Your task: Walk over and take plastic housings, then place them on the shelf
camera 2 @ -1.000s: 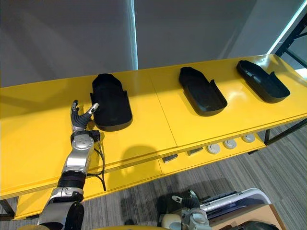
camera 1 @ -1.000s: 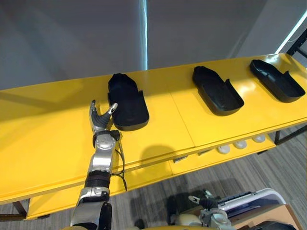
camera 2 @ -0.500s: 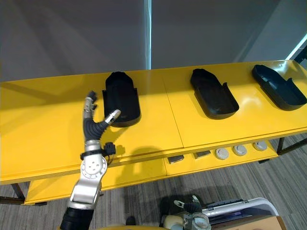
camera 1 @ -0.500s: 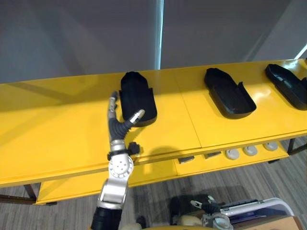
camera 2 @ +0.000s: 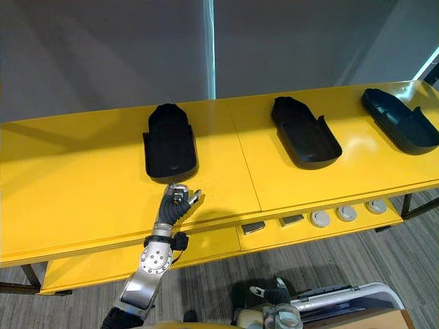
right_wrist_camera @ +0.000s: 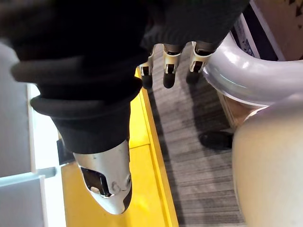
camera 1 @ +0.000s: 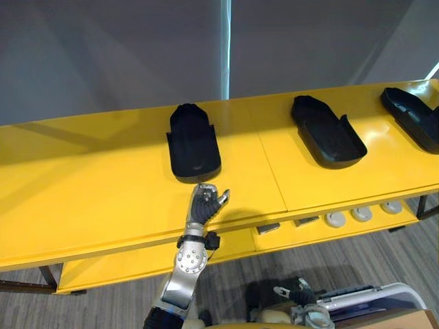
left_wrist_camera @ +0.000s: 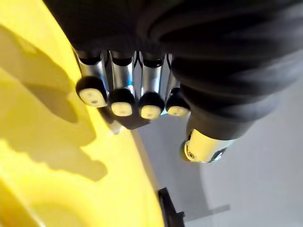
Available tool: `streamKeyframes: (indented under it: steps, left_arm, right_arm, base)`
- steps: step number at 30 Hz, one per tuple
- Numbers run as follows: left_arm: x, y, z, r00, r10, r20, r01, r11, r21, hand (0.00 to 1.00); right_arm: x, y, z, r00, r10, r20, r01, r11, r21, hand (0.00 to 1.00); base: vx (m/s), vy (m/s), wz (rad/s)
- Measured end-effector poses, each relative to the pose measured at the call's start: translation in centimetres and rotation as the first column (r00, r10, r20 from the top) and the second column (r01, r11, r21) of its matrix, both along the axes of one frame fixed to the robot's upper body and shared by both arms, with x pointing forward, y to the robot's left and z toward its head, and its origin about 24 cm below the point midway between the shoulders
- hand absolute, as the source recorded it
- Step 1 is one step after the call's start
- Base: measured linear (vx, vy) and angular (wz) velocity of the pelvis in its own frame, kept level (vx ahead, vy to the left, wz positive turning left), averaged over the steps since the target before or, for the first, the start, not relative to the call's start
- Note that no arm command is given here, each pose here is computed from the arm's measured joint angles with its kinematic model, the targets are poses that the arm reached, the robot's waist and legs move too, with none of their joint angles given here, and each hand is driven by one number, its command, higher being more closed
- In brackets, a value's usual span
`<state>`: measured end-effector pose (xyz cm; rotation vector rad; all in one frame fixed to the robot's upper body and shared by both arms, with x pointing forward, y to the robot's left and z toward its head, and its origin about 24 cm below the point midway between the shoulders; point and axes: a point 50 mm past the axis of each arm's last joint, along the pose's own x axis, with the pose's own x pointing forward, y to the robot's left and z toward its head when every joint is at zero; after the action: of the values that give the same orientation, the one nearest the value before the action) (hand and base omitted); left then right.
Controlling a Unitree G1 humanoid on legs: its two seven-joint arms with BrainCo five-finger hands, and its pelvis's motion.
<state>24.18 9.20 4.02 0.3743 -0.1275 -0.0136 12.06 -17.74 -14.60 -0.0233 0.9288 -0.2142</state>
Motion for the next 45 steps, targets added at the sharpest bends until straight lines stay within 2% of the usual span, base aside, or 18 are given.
streamKeyframes:
  steps: [9, 20, 45]
  left_arm:
    - [2.2, 0.5, 0.0, 1.0, 0.016, 0.008, -0.016, 0.995, 0.101, 1.0]
    - [3.1, 1.6, -0.2, 0.997, 0.071, 0.016, -0.072, 0.985, 0.157, 1.0]
    - [3.6, 2.6, 0.0, 0.989, 0.142, 0.032, -0.145, 0.977, 0.154, 1.0]
  right_arm:
    - [0.7, 0.3, 0.2, 1.0, 0.027, 0.011, -0.027, 1.0, -0.007, 0.0]
    - [1.1, 0.7, 0.3, 0.999, 0.033, 0.016, -0.033, 0.999, 0.001, 0.0]
    - [1.2, 0.8, 0.2, 0.999, 0.033, 0.006, -0.033, 0.999, 0.005, 0.0]
  base:
    - [0.03, 0.031, -0.08]
    - [0.01, 0.01, -0.01]
    - [0.0, 0.0, 0.0]
